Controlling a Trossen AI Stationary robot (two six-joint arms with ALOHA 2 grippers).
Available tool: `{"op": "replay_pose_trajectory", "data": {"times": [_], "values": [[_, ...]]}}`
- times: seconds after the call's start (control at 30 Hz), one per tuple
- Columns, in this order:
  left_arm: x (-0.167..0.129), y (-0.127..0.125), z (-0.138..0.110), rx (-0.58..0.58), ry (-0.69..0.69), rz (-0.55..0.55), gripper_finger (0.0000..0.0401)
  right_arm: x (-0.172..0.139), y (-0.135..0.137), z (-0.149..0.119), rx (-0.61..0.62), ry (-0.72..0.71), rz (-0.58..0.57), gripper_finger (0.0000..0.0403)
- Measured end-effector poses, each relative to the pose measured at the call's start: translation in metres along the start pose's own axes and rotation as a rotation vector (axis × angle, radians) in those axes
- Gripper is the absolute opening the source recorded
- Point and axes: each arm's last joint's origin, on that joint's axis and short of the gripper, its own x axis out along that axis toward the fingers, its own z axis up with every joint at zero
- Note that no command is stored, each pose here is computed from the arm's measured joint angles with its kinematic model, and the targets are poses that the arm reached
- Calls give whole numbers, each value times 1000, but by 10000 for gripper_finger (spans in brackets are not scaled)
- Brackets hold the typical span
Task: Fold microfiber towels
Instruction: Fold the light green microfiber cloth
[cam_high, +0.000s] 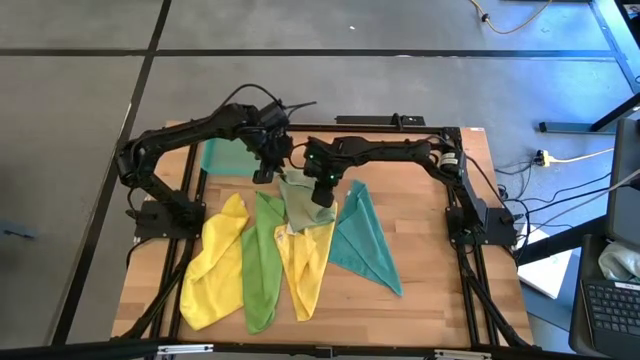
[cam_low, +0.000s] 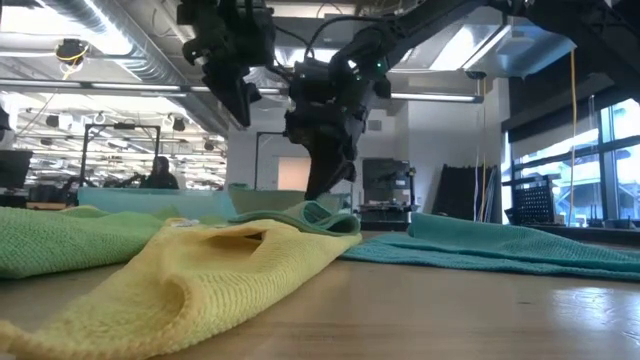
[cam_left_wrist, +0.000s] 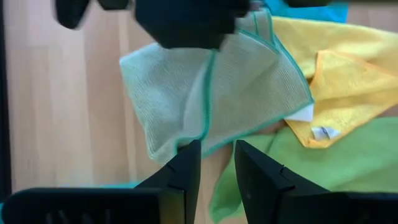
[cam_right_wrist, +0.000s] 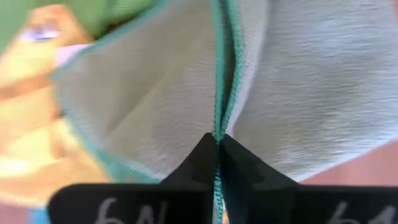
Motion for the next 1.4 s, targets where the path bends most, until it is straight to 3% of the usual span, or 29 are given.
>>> {"op": "replay_pose_trajectory", "data": {"times": [0.33,0.5,0.77,0.87,1.07,1.23,1.4], "values": [[0,3,2,-18,-6,55,93,-11,23,1,-3,92,53,7],[-2,7,-1,-56,17,101,89,-26,24,2,35,155,-45,10],[-3,10,-2,-90,9,102,88,-57,4,6,107,198,-113,10],[-3,8,0,-86,-38,36,88,-63,0,8,115,195,-116,10],[0,-2,13,70,-165,-75,97,-66,0,11,93,174,-110,10],[8,-8,23,200,-201,-86,115,-66,2,10,91,179,-105,11],[16,-8,28,230,-199,-66,146,-67,5,8,102,198,-58,11]]}}
